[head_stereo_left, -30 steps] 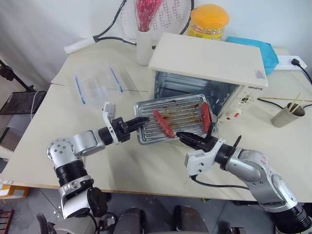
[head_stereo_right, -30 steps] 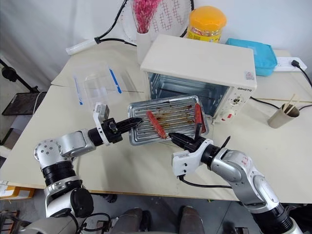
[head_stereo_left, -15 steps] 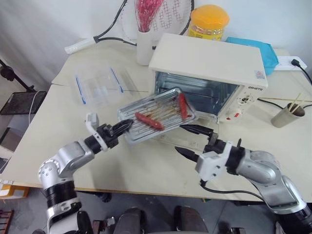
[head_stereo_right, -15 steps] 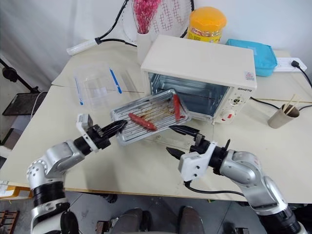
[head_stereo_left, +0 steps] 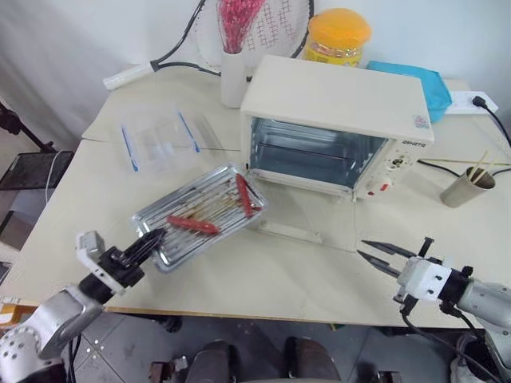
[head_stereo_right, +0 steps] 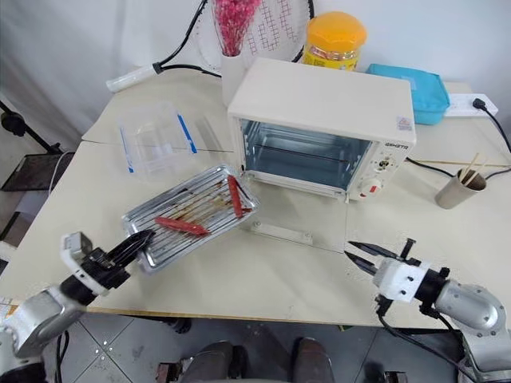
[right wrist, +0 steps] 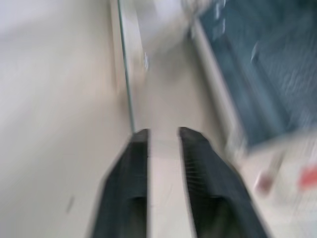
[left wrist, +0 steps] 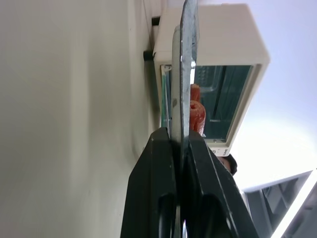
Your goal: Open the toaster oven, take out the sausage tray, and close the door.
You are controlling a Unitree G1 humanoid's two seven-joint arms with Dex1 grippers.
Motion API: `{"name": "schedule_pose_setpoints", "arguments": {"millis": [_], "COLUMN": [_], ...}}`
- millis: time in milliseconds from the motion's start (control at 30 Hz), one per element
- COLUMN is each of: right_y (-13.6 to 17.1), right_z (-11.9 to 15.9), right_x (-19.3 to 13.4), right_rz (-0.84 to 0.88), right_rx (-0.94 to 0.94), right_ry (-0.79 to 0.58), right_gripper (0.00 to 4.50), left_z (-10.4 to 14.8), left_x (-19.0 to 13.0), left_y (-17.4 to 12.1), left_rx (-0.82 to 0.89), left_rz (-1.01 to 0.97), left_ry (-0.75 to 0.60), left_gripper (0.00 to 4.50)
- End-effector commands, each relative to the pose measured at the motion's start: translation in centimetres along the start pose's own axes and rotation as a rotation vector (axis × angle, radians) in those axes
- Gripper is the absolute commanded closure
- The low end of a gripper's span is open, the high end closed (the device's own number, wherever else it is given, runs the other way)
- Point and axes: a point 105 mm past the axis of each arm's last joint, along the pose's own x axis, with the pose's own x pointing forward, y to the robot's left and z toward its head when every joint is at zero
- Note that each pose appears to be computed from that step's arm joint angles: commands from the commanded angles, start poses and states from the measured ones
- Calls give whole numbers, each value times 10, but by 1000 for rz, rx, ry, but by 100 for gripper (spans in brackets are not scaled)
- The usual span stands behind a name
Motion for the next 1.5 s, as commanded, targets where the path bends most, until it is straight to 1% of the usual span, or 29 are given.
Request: {"name": "schedule_pose_setpoints", "arguments": {"millis": [33, 133, 200, 300, 433, 633, 833, 933, 1000, 1033, 1100, 1267, 1367, 1500], "right_y": [-16, -15, -6, -4, -11, -33, -72, -88, -95, -94, -88, -61, -43, -25], "right_z": [-8, -20, -27, -26, -11, 16, 58, 70, 79, 83, 85, 68, 59, 60], "right_x": [2, 4, 8, 17, 30, 37, 34, 31, 29, 29, 30, 17, 2, -16], "right_rz": [0, 34, 111, 145, 159, 104, -5, -51, -83, -73, -37, 27, 57, 50], "right_rx": [175, 309, 384, 473, 526, 544, 583, 581, 567, 553, 510, 445, 399, 407], "right_ry": [-19, -3, 11, -19, -117, -233, -378, -417, -470, -475, -443, -313, -257, -237], "right_gripper": [448, 448, 448, 448, 448, 448, 448, 448, 448, 448, 448, 448, 391, 256], "left_z": [11, 10, 5, 5, 2, 1, -1, -3, -4, -6, -12, -25, -31, -35], "left_x": [-15, -20, -23, -21, -13, -6, -3, -2, 0, 2, 5, 12, 15, 23], "left_y": [-14, -12, -10, -11, -16, -22, -22, -23, -25, -25, -23, -15, -13, -11], "left_rx": [14, -5, -14, -21, -18, -11, -9, -9, -5, -1, -5, -1, 18, 25], "left_rz": [-72, -67, -58, -51, -62, -67, -57, -60, -72, -75, -69, -40, -35, -31], "left_ry": [-157, -237, -255, -284, -287, -290, -284, -275, -266, -249, -211, -70, 32, 159], "left_gripper": [450, 450, 450, 450, 450, 450, 450, 450, 450, 450, 450, 450, 450, 450]}}
